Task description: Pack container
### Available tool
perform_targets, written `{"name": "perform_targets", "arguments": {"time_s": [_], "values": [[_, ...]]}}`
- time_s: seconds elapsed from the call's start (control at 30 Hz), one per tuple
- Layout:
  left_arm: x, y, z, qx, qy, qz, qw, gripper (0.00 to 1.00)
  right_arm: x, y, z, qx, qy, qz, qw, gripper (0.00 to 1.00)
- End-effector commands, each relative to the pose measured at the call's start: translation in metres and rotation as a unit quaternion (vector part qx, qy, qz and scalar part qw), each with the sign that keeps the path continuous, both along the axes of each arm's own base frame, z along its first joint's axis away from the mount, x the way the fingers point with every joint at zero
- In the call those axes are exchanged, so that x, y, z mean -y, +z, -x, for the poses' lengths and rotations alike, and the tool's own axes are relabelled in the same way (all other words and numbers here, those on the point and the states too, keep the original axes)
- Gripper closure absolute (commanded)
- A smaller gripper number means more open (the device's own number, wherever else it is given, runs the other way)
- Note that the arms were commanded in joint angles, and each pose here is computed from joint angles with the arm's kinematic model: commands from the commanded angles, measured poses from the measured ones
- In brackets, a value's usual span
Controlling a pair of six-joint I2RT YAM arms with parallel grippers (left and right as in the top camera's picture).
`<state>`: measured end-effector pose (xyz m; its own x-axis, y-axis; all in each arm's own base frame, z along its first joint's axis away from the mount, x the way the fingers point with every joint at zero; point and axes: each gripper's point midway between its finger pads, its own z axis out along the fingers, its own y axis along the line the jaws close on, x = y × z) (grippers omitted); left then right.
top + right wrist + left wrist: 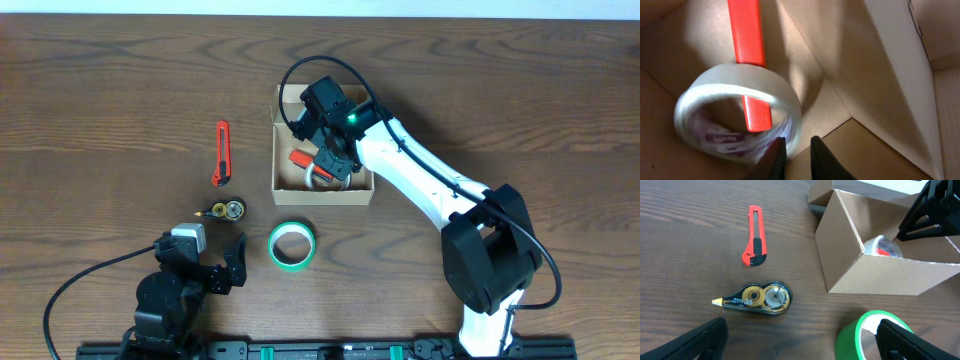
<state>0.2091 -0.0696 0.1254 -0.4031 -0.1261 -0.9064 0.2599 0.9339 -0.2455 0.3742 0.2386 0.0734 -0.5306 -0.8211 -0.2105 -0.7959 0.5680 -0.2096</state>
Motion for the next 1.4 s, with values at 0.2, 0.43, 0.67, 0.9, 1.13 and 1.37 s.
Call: {"name": "perform_targets", "arguments": {"time_s": [0.2, 0.43, 0.67, 0.9, 1.13, 1.37], "values": [[0.000, -0.004, 0.000, -0.001, -0.001, -0.004, 1.000, 0.05, -0.008, 0.007, -0.002, 0.007, 0.008, -0.009, 1.000, 0.75], [0.000, -0.004, 0.000, -0.001, -0.001, -0.004, 1.000, 0.05, -0.014, 0.053, 0.003, 0.039, -0.010, -0.054, 0.998, 0.50], [0.000, -0.004, 0.000, -0.001, -0.001, -0.004, 1.000, 0.05, 0.005, 0.127, 0.028, 0.071, -0.071, -0.110, 0.989, 0.13], [0.000, -0.004, 0.000, -0.001, -0.001, -0.004, 1.000, 0.05, 0.037, 0.179, 0.067, 0.088, -0.122, -0.150, 0.977, 0.01], [0.000, -0.004, 0.000, -0.001, -0.001, -0.004, 1.000, 0.05, 0.087, 0.180, 0.113, 0.107, -0.190, -0.190, 0.957, 0.01], [0.000, -0.004, 0.000, -0.001, -0.001, -0.004, 1.000, 0.05, 0.127, 0.184, 0.156, 0.167, -0.242, -0.256, 0.921, 0.01]]}}
